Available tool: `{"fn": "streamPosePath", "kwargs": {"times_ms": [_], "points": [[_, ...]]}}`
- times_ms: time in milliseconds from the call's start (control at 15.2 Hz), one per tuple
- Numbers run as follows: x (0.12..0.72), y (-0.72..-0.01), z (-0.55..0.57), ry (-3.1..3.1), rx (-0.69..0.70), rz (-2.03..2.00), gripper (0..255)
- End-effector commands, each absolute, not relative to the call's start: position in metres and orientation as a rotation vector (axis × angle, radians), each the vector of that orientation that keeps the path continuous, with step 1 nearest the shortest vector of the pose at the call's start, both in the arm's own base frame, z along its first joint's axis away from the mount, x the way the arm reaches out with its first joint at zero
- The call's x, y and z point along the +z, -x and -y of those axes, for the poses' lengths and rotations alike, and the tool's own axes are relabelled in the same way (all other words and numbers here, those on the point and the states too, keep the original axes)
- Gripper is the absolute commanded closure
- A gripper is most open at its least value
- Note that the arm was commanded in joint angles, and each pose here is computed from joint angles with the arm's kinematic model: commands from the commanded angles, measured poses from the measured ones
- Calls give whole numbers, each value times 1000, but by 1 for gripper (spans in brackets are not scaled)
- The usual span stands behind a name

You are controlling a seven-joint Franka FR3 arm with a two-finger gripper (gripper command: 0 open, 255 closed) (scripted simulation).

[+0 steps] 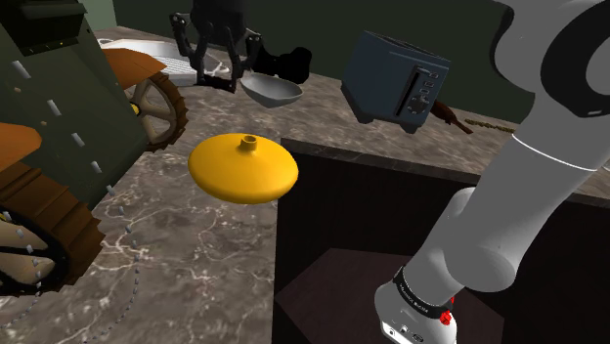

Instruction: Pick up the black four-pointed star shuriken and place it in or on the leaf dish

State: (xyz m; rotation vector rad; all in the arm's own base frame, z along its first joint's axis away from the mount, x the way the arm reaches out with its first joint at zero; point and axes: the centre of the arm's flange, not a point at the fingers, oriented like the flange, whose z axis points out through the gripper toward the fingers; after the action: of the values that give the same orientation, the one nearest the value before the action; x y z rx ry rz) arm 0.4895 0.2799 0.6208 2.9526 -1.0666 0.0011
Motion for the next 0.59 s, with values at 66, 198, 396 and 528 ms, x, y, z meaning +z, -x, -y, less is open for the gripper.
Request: {"fn": "streamPosePath", "kwargs": {"times_ms": [66, 198, 396, 528], "points": [[637, -490, -280, -2952, 1, 1067, 255], [647, -490, -280, -2952, 1, 1067, 255], [663, -490, -280, -2952, 1, 1067, 255], [663, -498, -255, -2952, 1, 1067, 255]]}}
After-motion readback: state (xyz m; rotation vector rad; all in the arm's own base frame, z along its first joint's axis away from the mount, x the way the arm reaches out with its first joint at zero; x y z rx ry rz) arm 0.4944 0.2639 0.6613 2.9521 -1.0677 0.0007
